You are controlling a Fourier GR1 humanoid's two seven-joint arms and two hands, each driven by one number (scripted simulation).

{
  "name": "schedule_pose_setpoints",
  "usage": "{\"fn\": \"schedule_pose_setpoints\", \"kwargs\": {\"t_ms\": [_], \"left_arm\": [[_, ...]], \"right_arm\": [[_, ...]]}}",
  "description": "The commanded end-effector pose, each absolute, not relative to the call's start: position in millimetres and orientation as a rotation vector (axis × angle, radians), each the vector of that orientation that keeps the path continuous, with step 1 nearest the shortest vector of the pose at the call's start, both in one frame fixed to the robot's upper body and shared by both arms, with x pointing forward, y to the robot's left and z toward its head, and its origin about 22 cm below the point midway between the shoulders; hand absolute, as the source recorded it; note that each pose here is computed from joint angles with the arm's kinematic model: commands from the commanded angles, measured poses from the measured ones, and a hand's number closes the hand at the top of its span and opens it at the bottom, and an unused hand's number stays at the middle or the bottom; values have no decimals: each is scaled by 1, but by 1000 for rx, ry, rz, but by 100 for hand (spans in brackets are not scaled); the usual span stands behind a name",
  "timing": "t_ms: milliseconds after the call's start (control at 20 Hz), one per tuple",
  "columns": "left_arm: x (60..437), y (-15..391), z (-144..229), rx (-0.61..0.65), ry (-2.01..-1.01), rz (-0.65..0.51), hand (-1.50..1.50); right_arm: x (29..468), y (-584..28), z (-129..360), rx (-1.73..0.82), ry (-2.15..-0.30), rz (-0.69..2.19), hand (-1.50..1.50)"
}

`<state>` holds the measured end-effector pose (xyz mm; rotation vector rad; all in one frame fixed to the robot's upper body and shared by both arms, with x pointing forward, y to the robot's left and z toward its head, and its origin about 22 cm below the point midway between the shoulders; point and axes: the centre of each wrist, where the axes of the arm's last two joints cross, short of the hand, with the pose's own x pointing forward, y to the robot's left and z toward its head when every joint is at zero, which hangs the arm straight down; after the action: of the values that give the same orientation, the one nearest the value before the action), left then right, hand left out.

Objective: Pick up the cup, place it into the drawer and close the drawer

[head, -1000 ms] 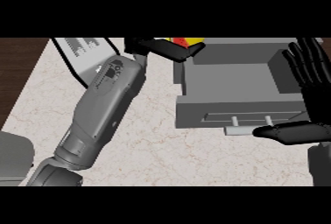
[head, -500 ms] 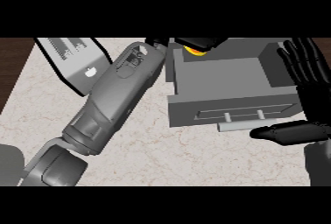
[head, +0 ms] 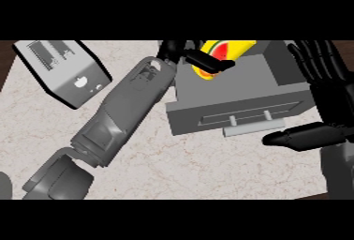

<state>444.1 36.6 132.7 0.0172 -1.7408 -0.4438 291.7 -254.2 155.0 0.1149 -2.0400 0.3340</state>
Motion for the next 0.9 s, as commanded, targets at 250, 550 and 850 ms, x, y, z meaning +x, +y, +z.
{"fn": "schedule_pose_setpoints", "kwargs": {"t_ms": [250, 550, 850], "left_arm": [[438, 39, 116, -71, -1745, -374, -150], [437, 36, 128, -268, -1851, -224, -150], [439, 40, 127, -230, -1920, -75, -150]], "right_arm": [[303, -225, 161, 313, -2049, 432, -150], [298, -205, 161, 622, -1969, 673, 150], [289, -207, 150, 519, -1681, 1067, 150]]}}
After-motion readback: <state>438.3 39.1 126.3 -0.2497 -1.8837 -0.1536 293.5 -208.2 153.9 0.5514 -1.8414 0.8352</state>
